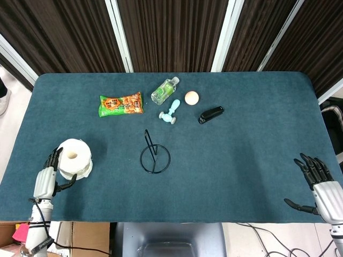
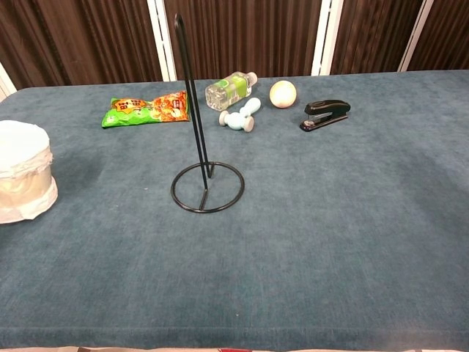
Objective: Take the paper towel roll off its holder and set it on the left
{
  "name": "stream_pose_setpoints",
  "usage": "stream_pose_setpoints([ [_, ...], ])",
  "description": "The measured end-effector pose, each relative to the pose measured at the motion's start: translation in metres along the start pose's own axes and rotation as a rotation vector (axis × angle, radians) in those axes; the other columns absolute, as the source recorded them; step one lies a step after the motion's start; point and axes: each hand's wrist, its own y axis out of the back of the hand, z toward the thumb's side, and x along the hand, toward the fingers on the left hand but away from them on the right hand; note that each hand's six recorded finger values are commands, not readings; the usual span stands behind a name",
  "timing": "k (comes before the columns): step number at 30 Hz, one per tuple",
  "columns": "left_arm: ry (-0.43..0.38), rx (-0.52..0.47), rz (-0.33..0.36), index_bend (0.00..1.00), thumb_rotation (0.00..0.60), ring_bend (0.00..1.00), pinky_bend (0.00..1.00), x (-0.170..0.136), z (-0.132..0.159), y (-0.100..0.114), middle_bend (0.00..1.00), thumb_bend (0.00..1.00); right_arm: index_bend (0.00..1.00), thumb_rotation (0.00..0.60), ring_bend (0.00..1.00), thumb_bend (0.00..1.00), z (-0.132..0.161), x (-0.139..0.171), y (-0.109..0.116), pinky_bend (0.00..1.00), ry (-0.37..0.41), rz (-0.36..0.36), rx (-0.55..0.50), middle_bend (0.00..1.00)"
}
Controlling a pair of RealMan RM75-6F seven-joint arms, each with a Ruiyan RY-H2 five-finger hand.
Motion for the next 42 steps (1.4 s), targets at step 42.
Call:
stream_pose_setpoints([
  [42,-0.219,0.690,0.025,0.14,0.600,0.03,0.15,-0.019,0.060,0.051,0.13,0.34,0.00,0.600,0.00,0.12,-0.007,0.002,0.009,0.14,-0.034,-0.027,0.002,0.00],
])
